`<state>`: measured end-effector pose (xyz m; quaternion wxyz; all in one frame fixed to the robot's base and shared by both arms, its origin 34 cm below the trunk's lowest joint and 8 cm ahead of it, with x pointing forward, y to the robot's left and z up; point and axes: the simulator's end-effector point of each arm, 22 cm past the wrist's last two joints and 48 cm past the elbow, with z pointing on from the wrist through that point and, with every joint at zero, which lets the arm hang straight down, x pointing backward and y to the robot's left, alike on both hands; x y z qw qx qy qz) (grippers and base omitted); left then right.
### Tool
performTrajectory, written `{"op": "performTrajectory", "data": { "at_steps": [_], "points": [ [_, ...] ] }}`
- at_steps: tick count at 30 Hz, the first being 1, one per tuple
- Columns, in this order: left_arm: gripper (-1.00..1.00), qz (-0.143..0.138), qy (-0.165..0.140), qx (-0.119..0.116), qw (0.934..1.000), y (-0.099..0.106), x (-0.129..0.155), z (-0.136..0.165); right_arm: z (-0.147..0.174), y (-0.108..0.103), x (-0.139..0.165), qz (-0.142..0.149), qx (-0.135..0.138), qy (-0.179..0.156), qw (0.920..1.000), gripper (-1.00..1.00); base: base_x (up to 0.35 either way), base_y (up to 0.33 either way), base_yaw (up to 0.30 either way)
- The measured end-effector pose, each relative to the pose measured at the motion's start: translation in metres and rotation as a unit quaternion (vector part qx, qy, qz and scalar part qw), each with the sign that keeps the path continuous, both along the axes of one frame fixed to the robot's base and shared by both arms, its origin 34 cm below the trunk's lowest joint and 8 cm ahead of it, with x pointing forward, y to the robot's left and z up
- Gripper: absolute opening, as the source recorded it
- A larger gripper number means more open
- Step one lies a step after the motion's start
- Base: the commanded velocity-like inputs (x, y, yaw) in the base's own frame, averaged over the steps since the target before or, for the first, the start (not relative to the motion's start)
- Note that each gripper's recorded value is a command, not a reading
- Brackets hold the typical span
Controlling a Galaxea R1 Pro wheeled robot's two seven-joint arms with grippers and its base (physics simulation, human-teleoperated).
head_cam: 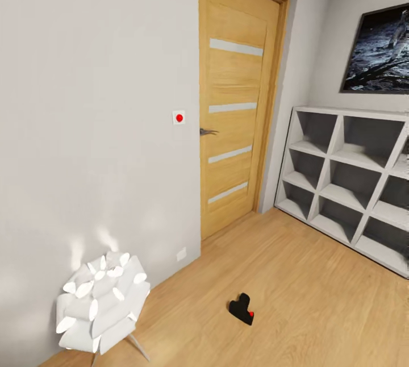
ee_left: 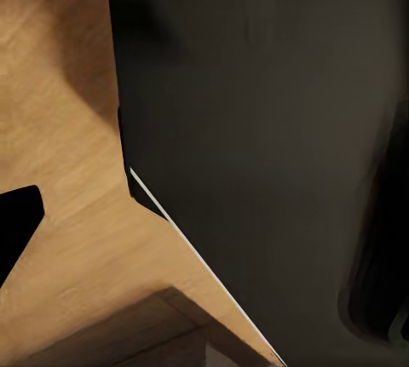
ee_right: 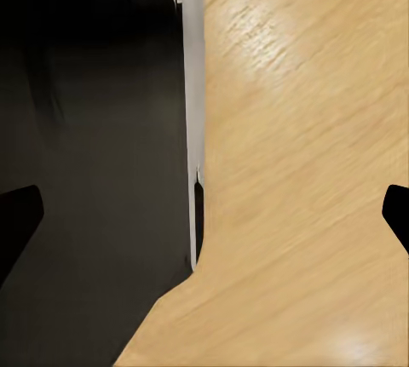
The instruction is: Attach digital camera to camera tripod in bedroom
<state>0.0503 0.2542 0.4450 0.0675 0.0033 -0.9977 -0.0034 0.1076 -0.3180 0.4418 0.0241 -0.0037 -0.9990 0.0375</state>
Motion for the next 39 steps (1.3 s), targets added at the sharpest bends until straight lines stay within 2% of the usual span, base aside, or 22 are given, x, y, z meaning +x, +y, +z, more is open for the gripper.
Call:
{"op": "performTrajectory", "data": {
  "at_steps": [13, 28, 39],
  "points": [
    [1.00, 0.000, 0.000, 0.000, 1.0000, -0.0001, 0.0000, 0.0000, 0.0000, 0.0000, 0.0000, 0.000, 0.000, 0.000, 1.0000, 1.00, 0.340, 0.033, -0.160],
    [1.00, 0.000, 0.000, 0.000, 1.0000, -0.0001, -0.0001, 0.0000, 0.0000, 0.0000, -0.0003, 0.000, 0.000, 0.000, 1.0000, 1.00, 0.322, 0.000, -0.293],
    [1.00, 0.000, 0.000, 0.000, 1.0000, -0.0001, 0.0003, -0.0001, -0.0001, 0.0000, 0.0001, 0.000, 0.000, 0.000, 1.0000, 1.00, 0.174, 0.000, -0.300]
  ]
}}
